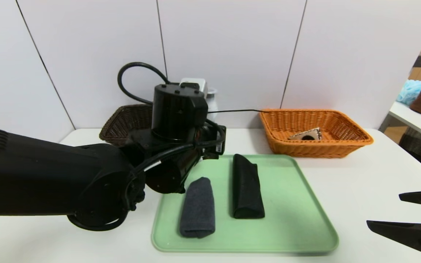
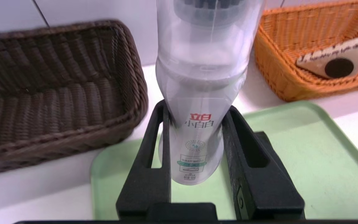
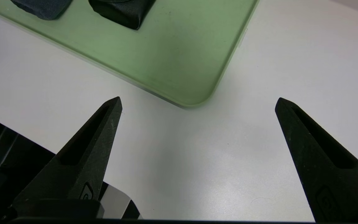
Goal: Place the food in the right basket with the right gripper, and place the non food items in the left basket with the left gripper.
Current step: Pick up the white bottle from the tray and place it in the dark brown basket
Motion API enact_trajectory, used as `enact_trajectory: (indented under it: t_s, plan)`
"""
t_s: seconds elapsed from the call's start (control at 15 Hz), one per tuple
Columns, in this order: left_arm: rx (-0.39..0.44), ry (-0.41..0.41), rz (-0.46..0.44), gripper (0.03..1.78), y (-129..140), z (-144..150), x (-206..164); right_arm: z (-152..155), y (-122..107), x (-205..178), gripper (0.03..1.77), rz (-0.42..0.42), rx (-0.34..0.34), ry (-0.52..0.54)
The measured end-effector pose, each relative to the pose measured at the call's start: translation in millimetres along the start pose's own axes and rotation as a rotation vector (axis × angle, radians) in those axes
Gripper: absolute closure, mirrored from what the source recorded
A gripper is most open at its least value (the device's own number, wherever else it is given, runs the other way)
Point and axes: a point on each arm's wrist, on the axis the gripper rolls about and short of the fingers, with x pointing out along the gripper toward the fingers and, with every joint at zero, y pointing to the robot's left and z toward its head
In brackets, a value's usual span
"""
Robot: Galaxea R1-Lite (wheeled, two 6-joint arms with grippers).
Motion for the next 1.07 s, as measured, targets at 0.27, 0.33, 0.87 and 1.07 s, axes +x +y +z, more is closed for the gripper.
enact_trajectory:
  t_s: [0.27,0.33,0.87,1.07]
  plan:
    - [0.032,-0.096,0.064,1.29,25,33,5,0,0,0,0.10,0.002,-0.001,-0.002]
    - [0.039,-0.112,0.085,1.29,32,40,8,0,0,0,0.10,0.003,-0.002,-0.002]
    - [0.069,-0.093,0.155,1.29,85,41,45,0,0,0,0.10,0.004,-0.003,-0.002]
    - [0.078,-0.059,0.172,1.29,92,35,57,0,0,0,0.10,0.004,-0.002,-0.002]
